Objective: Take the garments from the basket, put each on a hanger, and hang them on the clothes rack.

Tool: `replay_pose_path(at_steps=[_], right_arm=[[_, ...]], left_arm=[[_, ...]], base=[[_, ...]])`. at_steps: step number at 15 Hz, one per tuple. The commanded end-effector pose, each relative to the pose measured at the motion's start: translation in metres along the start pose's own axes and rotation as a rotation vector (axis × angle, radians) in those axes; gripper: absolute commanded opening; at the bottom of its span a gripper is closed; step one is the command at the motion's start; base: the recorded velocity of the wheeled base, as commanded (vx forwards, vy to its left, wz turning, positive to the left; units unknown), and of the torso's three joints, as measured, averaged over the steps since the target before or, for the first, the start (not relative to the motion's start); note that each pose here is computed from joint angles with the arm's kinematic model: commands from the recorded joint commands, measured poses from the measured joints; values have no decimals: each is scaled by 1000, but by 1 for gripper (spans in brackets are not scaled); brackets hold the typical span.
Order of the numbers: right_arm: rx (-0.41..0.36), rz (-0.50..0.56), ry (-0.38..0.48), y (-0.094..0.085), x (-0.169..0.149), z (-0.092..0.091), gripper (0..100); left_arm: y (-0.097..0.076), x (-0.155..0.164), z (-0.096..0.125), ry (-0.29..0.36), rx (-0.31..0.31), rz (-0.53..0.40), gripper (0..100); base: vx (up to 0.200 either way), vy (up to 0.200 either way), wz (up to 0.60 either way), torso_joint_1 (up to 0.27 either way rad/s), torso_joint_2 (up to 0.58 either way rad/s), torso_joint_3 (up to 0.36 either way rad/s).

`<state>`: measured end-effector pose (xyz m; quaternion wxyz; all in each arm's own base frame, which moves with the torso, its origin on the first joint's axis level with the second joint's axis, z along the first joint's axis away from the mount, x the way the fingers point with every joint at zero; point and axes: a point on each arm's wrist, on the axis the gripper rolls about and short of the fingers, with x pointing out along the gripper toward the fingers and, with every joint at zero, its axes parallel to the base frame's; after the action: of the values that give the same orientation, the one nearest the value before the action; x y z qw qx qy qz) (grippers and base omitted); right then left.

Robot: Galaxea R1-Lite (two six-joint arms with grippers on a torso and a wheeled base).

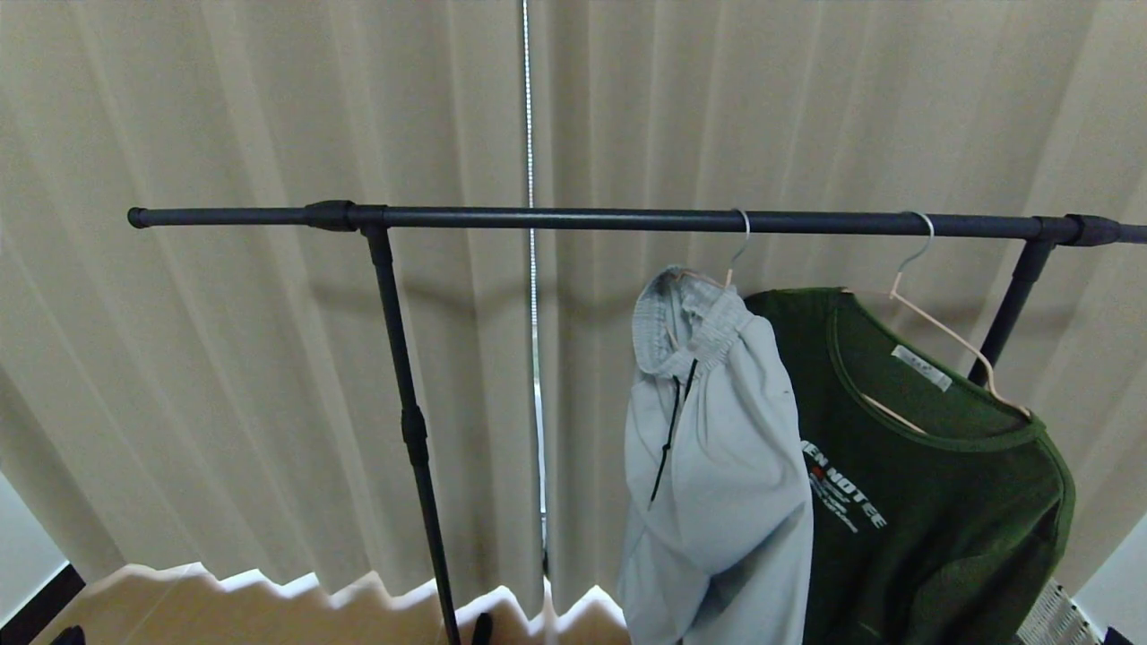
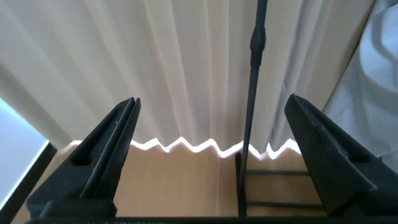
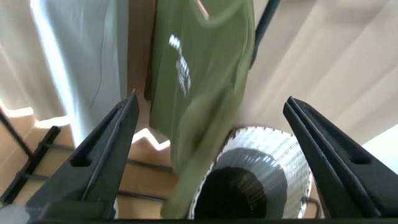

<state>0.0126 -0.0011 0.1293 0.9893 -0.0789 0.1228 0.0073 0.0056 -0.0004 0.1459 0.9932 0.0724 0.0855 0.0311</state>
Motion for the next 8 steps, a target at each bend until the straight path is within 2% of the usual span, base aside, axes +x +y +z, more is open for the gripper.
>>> replay_pose_path(at_steps=[1,2,3,4,5,6,8], right_arm=[[16,-19,-86,0,-20,-16,100],[23,-33,-101,1,-23,-21,100],[24,-38,-103,1,-23,-22,100],[39,-106,-112,3,-25,-33,100],[45,-136,-113,4,-25,-38,100],[62,-188,-103,7,-23,-51,100],[100,-196,-113,6,-24,-52,100]], left_arm=[[-3,-10,-17,-50,2,12,100],[-5,-11,-29,-52,2,9,100],[-5,-11,-30,-52,2,9,100],[-9,-12,-49,-47,1,10,100],[-10,-11,-58,-41,3,9,100],[-12,-12,-68,-64,-11,12,100],[-12,-11,-69,-62,-68,7,100]], base=[[0,0,0,0,0,0],[0,0,0,0,0,0],[0,0,0,0,0,0],[0,0,0,0,0,0],[0,0,0,0,0,0],[0,0,0,0,0,0],[0,0,0,0,0,0]])
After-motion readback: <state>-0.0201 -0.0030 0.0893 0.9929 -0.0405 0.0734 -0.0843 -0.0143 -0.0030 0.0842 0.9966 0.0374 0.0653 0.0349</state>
